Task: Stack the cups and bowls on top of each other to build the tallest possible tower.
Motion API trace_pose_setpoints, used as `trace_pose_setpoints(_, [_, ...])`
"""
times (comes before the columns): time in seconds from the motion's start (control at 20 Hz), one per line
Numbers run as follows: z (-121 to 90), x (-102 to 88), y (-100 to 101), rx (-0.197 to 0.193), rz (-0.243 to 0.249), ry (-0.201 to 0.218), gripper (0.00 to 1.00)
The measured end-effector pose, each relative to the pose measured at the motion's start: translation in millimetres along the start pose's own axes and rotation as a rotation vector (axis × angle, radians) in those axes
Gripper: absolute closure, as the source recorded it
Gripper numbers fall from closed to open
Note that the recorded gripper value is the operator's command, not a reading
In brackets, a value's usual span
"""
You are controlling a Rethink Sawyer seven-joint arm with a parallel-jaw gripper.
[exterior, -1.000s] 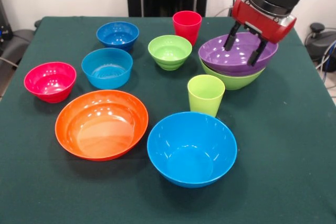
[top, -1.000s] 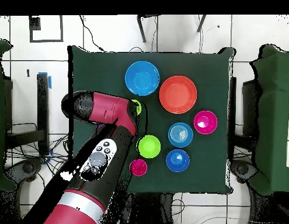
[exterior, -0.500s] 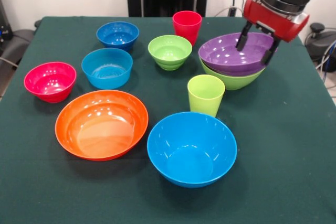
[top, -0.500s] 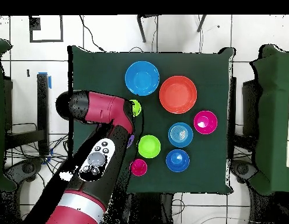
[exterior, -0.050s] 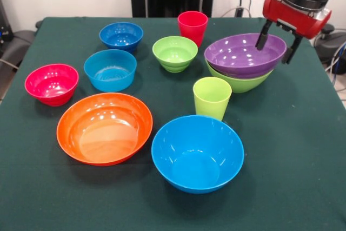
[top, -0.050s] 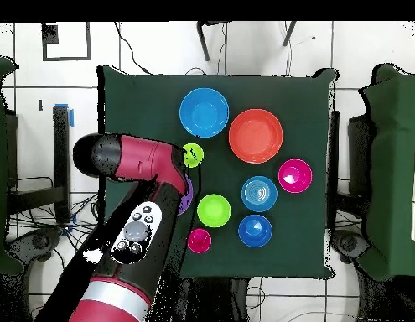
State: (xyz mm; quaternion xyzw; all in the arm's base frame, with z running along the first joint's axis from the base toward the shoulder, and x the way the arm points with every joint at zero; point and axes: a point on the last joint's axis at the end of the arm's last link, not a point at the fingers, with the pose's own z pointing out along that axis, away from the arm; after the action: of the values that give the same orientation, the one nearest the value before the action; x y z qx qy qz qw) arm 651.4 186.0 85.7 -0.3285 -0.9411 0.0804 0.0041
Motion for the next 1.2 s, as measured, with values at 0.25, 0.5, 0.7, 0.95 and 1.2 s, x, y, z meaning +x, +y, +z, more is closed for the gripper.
trace_pose_setpoints(0.25, [9.0,10.3,2.8,0.006,-0.013,0.018,0.00])
trace_pose_setpoints(0.5, [14.6,14.5,6.1,-0.002,-0.020,0.010,0.00])
trace_pose_setpoints(0.7, [24.3,14.7,7.1,-0.006,-0.023,-0.011,0.00])
trace_pose_setpoints(0.95, [40.8,16.5,8.1,-0.009,-0.029,-0.032,0.00])
trace_pose_setpoints(1.2, [53.4,20.8,8.3,-0.004,-0.034,-0.033,0.00])
